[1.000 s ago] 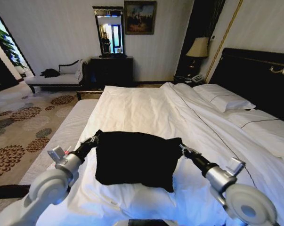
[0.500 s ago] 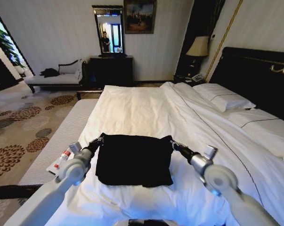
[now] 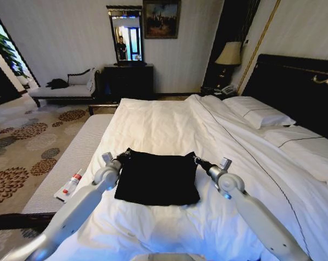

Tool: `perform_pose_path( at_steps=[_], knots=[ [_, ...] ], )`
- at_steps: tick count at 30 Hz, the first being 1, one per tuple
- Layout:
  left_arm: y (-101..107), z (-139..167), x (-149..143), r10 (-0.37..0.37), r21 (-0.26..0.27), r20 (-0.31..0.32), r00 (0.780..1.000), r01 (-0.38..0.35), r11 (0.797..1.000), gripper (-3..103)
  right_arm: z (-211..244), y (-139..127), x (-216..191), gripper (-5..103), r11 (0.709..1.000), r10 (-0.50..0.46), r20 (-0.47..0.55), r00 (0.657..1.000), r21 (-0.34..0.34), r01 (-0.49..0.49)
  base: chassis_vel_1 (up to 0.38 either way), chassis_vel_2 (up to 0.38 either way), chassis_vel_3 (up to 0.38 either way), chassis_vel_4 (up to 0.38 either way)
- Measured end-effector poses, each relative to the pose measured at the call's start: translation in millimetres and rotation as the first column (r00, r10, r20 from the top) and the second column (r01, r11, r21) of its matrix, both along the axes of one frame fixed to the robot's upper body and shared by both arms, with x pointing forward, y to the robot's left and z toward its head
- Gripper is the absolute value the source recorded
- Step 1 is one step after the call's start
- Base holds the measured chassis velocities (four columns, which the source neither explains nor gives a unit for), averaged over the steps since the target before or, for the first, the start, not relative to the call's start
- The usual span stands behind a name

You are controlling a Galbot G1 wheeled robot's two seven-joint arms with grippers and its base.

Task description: Fold the clothes on the bed.

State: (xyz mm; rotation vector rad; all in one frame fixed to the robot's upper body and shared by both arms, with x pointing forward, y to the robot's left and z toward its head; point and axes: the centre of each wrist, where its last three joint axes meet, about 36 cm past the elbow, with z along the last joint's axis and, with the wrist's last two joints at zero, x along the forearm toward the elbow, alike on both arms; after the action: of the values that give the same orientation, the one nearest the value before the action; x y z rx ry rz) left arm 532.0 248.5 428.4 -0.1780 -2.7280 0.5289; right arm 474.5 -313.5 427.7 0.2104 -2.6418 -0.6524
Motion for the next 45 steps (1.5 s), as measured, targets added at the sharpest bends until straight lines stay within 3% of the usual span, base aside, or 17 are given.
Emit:
perform_pose_path(
  at_steps=[8, 22, 30, 36, 45],
  knots=[
    [-3, -14, 20, 0.004, 0.017, -0.003, 1.000, -0.004, 1.000, 1, -21, -11, 16, 0, 0.998, -0.053, -0.020, 0.998, -0.019, 0.053, 0.000, 0.000, 0.000, 0.000],
    [4, -28, 23, 0.011, 0.042, 0.015, 1.000, -0.012, 0.999, 1, -31, -9, 19, 0, 0.997, -0.080, 0.016, 0.997, -0.016, 0.081, 0.000, 0.000, 0.000, 0.000],
    [8, -30, 19, 0.017, 0.064, 0.023, 1.000, -0.019, 0.998, 1, -31, -7, 14, 0, 0.996, -0.082, 0.020, 0.996, -0.022, 0.082, 0.000, 0.000, 0.000, 0.000],
    [3, -35, 11, 0.013, 0.064, 0.051, 0.999, -0.016, 0.998, 1, -41, -1, 3, 0, 0.994, -0.054, 0.052, 0.997, -0.095, 0.059, 0.000, 0.000, 0.000, 0.000],
    [10, -58, -17, 0.003, 0.070, 0.067, 0.998, -0.008, 0.998, 1, -57, 9, -18, 0, 0.989, -0.028, 0.091, 0.995, -0.139, 0.041, 0.000, 0.000, 0.000, 0.000]
  ],
)
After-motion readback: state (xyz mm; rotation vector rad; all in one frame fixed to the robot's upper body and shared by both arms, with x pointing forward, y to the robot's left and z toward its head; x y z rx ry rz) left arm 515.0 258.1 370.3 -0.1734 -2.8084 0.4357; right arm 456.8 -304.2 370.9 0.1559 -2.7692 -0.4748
